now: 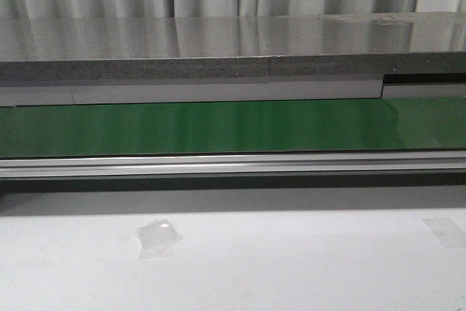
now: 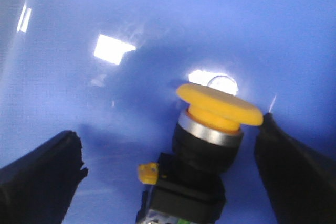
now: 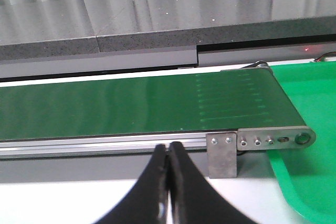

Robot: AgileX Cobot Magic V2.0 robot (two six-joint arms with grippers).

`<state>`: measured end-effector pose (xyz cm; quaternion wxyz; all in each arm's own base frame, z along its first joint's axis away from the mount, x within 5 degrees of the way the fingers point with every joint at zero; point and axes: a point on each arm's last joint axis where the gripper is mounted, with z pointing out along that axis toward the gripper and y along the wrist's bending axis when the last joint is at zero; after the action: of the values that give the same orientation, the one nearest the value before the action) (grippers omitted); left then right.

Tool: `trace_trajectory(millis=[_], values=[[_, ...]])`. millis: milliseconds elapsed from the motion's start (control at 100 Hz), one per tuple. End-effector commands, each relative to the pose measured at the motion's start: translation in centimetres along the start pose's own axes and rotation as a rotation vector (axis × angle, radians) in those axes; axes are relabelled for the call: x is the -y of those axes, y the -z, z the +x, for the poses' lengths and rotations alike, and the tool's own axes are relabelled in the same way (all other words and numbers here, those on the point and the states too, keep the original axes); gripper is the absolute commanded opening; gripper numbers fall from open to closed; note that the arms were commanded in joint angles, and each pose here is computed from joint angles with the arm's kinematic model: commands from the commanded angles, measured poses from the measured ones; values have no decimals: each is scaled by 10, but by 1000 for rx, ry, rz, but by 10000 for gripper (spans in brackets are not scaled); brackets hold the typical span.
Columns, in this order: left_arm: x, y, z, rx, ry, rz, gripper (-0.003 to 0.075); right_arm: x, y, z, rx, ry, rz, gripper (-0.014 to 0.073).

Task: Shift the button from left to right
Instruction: 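Lift the button with the left gripper and set it on the belt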

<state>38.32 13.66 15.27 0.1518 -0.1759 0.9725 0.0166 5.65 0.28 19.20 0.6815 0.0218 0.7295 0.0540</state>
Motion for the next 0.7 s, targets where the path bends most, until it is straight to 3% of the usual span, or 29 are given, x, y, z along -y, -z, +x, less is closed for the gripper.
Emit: trace_trajectory(millis=[0,80,200,340,460,690], values=[[1,22,-12,92,19,11,604,-1,3,-13,114,11,-11,-68],[1,22,-12,92,19,11,505,-1,3,-13,114,11,-11,-68],[1,22,-12,88,19,11,277,-1,3,-13,114,11,-11,-68],[1,22,-11,86,19,11,81,-1,3,-13,114,11,-11,-68],[1,23,-11,82,19,11,16,-1,3,-13,114,11,-11,-68],[1,47,-15,139,18,12,11,-1,3,-13,114,11,-11,-68]])
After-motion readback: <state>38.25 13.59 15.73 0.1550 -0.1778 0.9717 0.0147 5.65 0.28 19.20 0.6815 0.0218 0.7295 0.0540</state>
